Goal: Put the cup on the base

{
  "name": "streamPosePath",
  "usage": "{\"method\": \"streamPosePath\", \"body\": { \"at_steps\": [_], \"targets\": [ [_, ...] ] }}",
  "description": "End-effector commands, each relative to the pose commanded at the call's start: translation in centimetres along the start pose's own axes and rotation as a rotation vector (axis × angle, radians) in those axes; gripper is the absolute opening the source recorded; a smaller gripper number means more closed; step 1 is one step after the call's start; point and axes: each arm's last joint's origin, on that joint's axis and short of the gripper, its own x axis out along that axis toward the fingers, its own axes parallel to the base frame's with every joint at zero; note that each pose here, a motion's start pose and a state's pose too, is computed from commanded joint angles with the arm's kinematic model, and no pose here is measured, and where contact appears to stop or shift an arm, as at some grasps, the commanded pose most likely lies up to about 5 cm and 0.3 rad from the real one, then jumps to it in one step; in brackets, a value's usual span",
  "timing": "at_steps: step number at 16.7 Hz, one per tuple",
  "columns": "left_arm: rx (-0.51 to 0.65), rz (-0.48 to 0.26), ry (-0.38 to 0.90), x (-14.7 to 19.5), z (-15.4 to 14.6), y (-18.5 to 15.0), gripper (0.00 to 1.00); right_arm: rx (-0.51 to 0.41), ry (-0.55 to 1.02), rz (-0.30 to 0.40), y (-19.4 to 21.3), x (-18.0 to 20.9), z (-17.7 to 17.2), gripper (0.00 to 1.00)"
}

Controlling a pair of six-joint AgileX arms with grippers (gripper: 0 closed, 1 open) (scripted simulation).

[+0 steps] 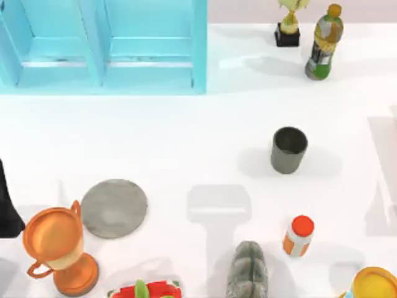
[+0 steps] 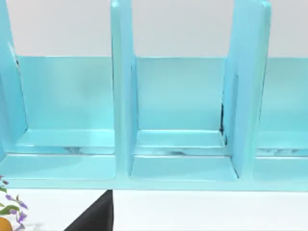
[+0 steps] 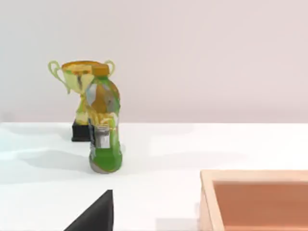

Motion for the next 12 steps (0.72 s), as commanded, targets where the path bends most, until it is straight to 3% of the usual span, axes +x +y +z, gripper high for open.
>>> {"method": "streamPosePath", "body": {
  "at_steps": [3,6,12],
  "targets": [
    [-0.009,0.0,0.005,0.0,0.2,0.0,1.0,0.0,0.0,0.0,0.0,0.0,0.0,1.0],
    [-0.09,0.002,0.05,0.1,1.9,0.0,1.0,0.0,0.0,0.0,0.0,0.0,0.0,1.0],
    [-0.46,0.014,0.276,2.4,9.8,-0.7,1.0,0.0,0.0,0.0,0.0,0.0,0.0,1.0]
  ]
}}
